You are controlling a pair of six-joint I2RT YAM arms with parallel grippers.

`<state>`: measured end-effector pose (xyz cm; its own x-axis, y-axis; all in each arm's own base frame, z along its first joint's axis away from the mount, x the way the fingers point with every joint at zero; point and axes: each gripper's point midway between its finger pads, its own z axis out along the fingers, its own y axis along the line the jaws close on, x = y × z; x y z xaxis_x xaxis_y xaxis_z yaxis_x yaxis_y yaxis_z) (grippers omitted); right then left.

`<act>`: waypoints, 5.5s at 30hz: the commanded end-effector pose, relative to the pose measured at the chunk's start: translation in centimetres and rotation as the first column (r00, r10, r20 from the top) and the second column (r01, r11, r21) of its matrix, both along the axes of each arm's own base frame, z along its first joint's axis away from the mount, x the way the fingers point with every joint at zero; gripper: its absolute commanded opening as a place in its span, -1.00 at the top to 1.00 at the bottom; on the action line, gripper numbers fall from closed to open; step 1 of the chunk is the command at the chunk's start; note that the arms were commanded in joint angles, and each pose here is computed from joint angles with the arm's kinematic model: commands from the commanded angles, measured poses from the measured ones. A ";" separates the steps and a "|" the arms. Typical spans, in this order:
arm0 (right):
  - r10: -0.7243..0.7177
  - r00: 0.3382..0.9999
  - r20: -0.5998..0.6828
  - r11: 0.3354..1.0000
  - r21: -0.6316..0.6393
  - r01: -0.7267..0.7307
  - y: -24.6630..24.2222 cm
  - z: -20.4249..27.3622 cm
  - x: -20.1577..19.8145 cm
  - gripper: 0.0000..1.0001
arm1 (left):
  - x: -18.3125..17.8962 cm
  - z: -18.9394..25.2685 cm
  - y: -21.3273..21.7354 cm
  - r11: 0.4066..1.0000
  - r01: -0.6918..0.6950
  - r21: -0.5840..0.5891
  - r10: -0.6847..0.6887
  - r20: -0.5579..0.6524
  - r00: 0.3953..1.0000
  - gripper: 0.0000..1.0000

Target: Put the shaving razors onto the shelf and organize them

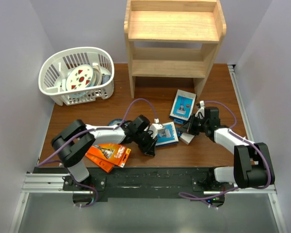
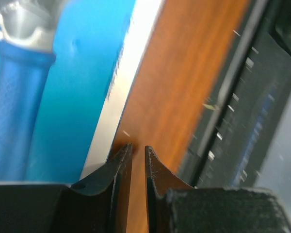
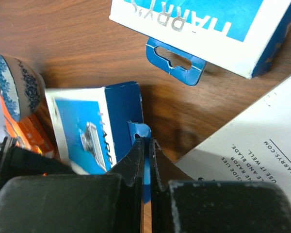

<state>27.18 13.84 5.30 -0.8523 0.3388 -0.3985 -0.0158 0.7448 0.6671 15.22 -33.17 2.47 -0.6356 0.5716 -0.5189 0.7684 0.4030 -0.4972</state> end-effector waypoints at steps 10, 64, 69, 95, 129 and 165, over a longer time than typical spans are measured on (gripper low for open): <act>0.181 0.980 0.080 0.981 0.059 -0.186 4.0 2.6 -2.9 -0.17 | 14.3 -0.3 3.1 0.872 -0.477 0.112 0.442 0.242 0.864 0.14; 0.201 0.979 0.035 0.964 -0.186 -0.192 7.1 -2.8 3.4 -0.16 | 10.7 0.6 2.5 0.740 -0.633 -0.227 0.514 -0.415 0.750 -0.07; 0.175 0.984 0.024 0.972 -0.164 -0.169 7.2 -2.7 3.3 -0.21 | 10.6 0.1 1.8 0.734 -0.634 -0.242 0.489 -0.459 0.742 0.21; -0.024 0.970 -0.242 0.943 0.316 0.103 7.2 1.4 3.0 -0.76 | 9.4 8.4 -1.6 0.734 -0.387 -0.559 0.125 -0.448 0.885 1.00; 0.146 0.915 0.376 0.937 0.244 -0.249 5.3 21.9 6.0 0.75 | 6.9 16.0 -0.5 0.821 0.075 -0.566 -0.045 0.067 0.997 0.21; -0.325 0.882 0.343 0.932 0.274 0.237 -2.6 24.8 20.4 -0.58 | 11.0 16.3 -5.1 0.856 0.091 -0.509 0.021 0.210 0.978 0.37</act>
